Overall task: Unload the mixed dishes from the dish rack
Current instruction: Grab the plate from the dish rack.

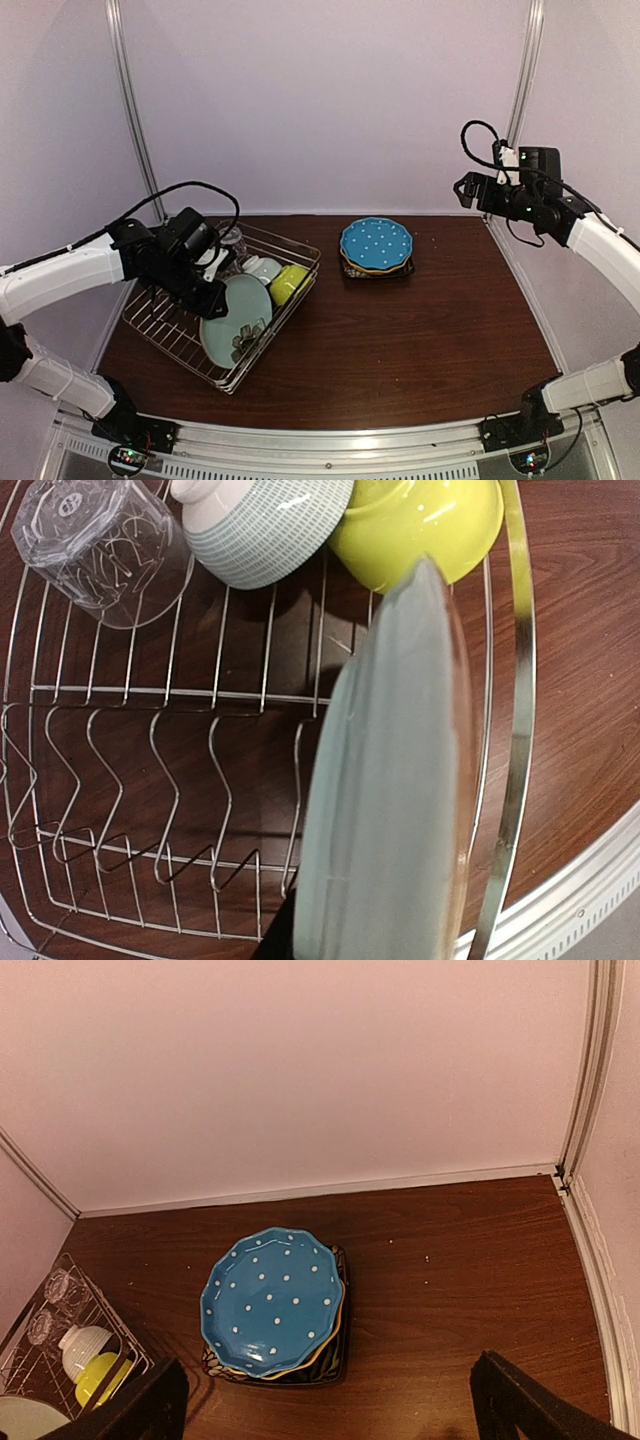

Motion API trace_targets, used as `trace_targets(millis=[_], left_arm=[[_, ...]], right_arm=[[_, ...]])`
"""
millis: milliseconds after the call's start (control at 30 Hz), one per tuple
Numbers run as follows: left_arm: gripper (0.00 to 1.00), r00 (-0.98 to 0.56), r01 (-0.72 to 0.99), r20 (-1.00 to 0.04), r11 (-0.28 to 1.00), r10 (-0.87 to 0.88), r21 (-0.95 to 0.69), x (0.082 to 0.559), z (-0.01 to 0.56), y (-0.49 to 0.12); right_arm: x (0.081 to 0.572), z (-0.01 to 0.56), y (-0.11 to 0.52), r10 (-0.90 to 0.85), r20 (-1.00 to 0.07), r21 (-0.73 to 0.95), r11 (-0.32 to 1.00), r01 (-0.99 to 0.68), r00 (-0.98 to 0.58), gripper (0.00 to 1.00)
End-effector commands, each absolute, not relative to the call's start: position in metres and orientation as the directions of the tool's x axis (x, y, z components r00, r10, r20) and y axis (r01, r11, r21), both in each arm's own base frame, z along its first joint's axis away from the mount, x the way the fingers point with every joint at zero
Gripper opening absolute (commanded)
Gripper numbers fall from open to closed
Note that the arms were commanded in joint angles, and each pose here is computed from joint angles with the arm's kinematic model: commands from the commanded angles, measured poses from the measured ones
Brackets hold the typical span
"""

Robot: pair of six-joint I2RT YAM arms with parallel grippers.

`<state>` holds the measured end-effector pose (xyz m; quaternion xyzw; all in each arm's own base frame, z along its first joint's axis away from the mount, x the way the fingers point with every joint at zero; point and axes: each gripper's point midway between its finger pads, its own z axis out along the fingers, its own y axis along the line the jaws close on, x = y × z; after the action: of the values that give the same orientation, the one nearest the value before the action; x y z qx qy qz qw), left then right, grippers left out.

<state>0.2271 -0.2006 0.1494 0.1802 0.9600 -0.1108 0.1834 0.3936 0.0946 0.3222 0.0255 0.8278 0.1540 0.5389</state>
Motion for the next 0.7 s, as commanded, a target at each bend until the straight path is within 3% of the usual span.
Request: trace_targets(millis=[0, 167, 667], left_arm=[[0.05, -0.852, 0.345, -0.469, 0.923, 0.231, -0.172, 0.239, 0.188, -0.205], [0.0, -0.835, 0.326, -0.504, 0.936, 0.218, -0.135, 0.245, 0.209, -0.197], [0.0, -0.752, 0.345, -0.625, 0.933, 0.208, -0.104, 0.257, 0.288, -0.192]], right_arm=[[0.395, 0.324, 0.089, 0.214, -0.889, 0.276, 0.956, -0.1, -0.405, 1.0], [0.397, 0.326, 0.089, 0.214, -0.893, 0.274, 0.956, -0.102, -0.396, 1.0], [0.398, 0.322, 0.105, 0.191, -0.887, 0.291, 0.938, -0.187, -0.421, 1.0]])
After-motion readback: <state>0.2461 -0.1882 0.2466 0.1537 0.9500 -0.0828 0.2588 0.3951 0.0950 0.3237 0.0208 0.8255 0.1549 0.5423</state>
